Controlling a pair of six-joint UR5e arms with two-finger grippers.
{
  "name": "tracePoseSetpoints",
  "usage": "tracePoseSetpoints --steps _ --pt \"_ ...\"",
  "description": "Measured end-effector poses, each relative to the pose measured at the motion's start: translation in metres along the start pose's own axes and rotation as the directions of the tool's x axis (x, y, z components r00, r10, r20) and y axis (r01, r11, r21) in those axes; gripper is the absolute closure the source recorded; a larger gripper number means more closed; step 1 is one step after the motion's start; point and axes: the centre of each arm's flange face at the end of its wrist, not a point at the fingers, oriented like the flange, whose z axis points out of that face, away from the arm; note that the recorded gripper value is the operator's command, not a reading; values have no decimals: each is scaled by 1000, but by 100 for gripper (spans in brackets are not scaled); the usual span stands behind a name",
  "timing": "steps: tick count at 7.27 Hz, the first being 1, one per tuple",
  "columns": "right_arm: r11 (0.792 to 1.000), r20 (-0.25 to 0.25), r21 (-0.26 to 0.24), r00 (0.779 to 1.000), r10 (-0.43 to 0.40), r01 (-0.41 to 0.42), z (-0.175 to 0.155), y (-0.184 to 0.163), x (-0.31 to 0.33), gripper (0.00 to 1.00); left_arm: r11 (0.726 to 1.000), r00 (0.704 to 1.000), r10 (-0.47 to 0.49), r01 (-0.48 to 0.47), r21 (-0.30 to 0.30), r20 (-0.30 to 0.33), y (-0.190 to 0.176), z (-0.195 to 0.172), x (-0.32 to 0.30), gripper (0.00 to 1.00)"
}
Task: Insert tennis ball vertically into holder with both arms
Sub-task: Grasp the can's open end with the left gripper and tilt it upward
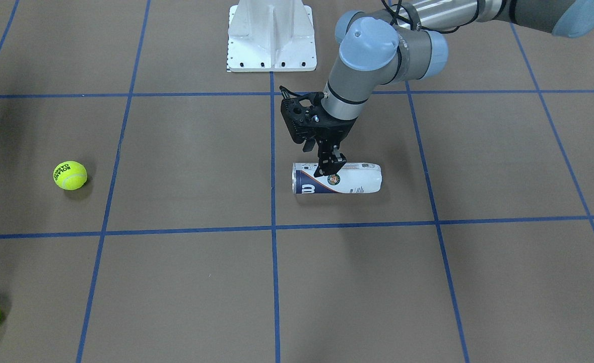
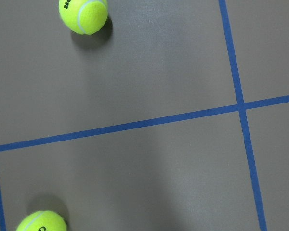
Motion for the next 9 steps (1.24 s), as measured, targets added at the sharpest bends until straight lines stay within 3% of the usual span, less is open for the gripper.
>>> tracePoseSetpoints --steps 6,9 --pt "1000 7 -13 1000 13 -13 2 8 6 1 985 988 156 -154 -72 18 -22 54 23 1" --pt "1000 8 -15 1000 15 -15 0 18 10 1 972 975 221 -219 -82 12 -32 63 28 1"
